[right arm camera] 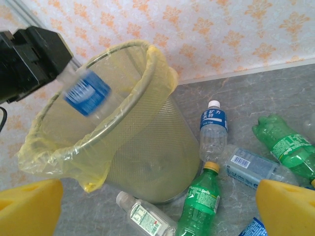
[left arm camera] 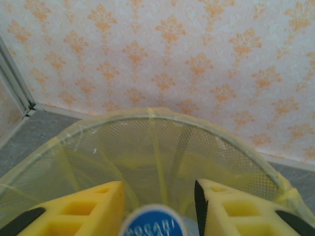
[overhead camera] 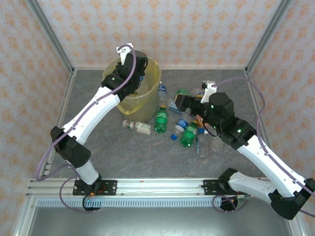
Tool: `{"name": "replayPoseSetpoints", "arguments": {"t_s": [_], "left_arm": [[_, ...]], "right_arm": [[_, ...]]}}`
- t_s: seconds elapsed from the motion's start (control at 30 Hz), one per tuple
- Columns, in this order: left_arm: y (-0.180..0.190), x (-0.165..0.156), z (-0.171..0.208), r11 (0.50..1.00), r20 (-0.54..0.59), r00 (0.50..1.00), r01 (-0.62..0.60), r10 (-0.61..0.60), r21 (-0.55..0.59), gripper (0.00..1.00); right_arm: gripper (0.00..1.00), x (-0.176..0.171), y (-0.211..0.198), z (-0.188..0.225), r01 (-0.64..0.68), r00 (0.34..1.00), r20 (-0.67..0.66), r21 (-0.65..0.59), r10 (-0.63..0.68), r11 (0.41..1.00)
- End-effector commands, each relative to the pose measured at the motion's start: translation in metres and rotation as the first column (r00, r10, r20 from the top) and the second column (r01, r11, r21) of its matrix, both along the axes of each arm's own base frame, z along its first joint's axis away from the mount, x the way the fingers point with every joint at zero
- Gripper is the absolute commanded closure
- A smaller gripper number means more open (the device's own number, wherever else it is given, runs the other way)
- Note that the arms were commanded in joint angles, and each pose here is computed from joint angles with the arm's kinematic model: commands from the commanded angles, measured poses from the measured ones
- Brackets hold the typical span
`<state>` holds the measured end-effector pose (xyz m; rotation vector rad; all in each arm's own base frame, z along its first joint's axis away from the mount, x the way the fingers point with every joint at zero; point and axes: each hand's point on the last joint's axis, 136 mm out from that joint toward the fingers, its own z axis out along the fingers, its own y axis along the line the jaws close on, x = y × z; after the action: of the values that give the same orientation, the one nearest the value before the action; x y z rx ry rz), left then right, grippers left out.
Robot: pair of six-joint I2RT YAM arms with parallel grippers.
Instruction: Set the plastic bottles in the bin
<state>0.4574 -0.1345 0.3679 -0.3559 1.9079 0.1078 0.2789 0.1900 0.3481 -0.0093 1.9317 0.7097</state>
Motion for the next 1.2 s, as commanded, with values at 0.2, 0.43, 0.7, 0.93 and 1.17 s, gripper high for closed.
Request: {"name": "replayPoseSetpoints", "arguments": {"t_s": [0.2, 0.43, 0.7, 0.93, 1.17], "left_arm": [[0.004, -0.014, 0.023, 0.995, 0.036, 0.999, 0.02, -0.017, -0.1, 0.23], [0.03, -0.054, 0.037, 0.956, 0.08, 0.996, -0.006, 0.031, -0.293, 0.01], [0.086, -0.12, 0.02, 0.845, 0.113, 0.982, -0.069, 0.151, -0.53, 0.03], [0.12, -0.17, -0.034, 0.717, 0.045, 0.955, -0.189, 0.294, -0.671, 0.09], [0.121, -0.191, -0.102, 0.577, -0.072, 0.94, -0.265, 0.334, -0.773, 0.14]], "right_arm": [[0.0, 0.004, -0.008, 0.007, 0.065, 0.998, 0.006, 0.015, -0.065, 0.998], [0.0, 0.009, 0.0, 0.001, 0.044, 0.999, -0.004, 0.018, -0.044, 0.999], [0.0, 0.015, 0.011, -0.008, 0.016, 1.0, -0.019, 0.022, -0.015, 1.0], [0.0, 0.019, 0.015, -0.007, 0.018, 1.0, -0.018, 0.034, -0.017, 0.999], [0.0, 0.018, 0.019, -0.007, -0.006, 1.0, -0.014, 0.029, 0.007, 1.0]]}}
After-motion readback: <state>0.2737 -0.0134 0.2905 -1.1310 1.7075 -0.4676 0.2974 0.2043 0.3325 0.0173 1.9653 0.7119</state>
